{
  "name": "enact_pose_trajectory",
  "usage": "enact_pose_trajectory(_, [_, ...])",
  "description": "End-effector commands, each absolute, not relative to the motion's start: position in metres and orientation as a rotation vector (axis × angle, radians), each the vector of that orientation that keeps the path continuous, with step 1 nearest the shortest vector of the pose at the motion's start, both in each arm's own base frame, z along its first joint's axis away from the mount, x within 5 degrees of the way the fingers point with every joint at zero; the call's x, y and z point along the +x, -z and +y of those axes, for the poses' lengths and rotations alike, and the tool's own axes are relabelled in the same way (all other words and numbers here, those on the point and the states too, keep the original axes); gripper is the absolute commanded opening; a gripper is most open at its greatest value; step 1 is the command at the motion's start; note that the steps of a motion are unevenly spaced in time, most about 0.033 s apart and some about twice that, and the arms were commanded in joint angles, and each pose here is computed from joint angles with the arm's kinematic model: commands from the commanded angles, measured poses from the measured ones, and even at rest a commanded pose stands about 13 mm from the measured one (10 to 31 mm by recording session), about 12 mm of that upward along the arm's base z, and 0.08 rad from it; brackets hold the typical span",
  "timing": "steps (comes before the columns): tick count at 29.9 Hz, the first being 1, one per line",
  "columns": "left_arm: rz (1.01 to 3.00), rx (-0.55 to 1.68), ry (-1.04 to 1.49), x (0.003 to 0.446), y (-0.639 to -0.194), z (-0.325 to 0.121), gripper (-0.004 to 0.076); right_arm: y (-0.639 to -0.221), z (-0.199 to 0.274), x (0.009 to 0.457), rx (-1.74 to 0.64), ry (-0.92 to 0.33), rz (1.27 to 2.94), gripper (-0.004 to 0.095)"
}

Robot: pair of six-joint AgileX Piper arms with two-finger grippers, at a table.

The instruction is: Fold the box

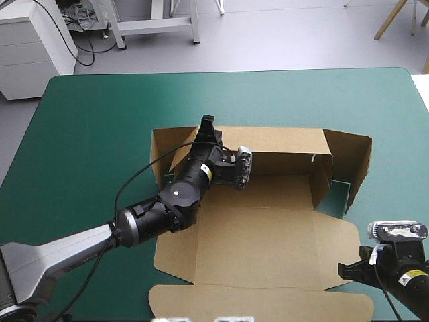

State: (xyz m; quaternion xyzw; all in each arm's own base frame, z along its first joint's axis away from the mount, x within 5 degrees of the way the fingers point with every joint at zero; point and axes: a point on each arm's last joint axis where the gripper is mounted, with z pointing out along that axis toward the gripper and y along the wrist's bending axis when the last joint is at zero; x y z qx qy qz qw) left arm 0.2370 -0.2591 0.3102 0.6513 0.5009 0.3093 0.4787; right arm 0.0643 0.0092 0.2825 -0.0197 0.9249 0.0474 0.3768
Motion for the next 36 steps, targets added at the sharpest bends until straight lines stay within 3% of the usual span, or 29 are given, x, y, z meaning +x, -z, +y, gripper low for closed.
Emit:
enact_pose_trajectory(1, [1.167,1.534,-0.779,0.2329,-0.3318,-0.2559,-0.001,-0.2924,0.0065,0.0682,-0.006,-0.097,2.301,-0.0009])
enact_pose_trajectory(4, [1.167,1.534,-0.779,0.2329,-0.3318,-0.2559,-0.001,-0.2922,0.0053,0.0681,0.012,-0.087,2.304,0.0035])
enact_pose_trajectory(9, [1.167,1.534,-0.779,0.2329,-0.3318,-0.2559,-0.001,-0.2923,0.0053,0.0682,0.012,-0.087,2.303,0.0244])
enact_pose_trajectory(12, [1.167,1.534,-0.779,0.2329,-0.3318,-0.2559,-0.001,-0.2923,0.0053,0.0682,0.014,-0.088,2.303,0.0425])
enact_pose_trajectory(15, [1.167,1.534,-0.779,0.2329,-0.3318,-0.2559,-0.001,-0.2922,0.0043,0.0682,0.031,-0.08,2.305,0.0673])
enact_pose_trajectory(18, [1.167,1.534,-0.779,0.2329,-0.3318,-0.2559,-0.001,-0.2913,0.0019,0.0681,0.072,-0.062,2.309,0.0788])
enact_pose_trajectory(36, [1.167,1.534,-0.779,0.233,-0.3316,-0.256,-0.001,-0.2933,0.0032,0.0685,0.042,-0.068,2.296,0.0565])
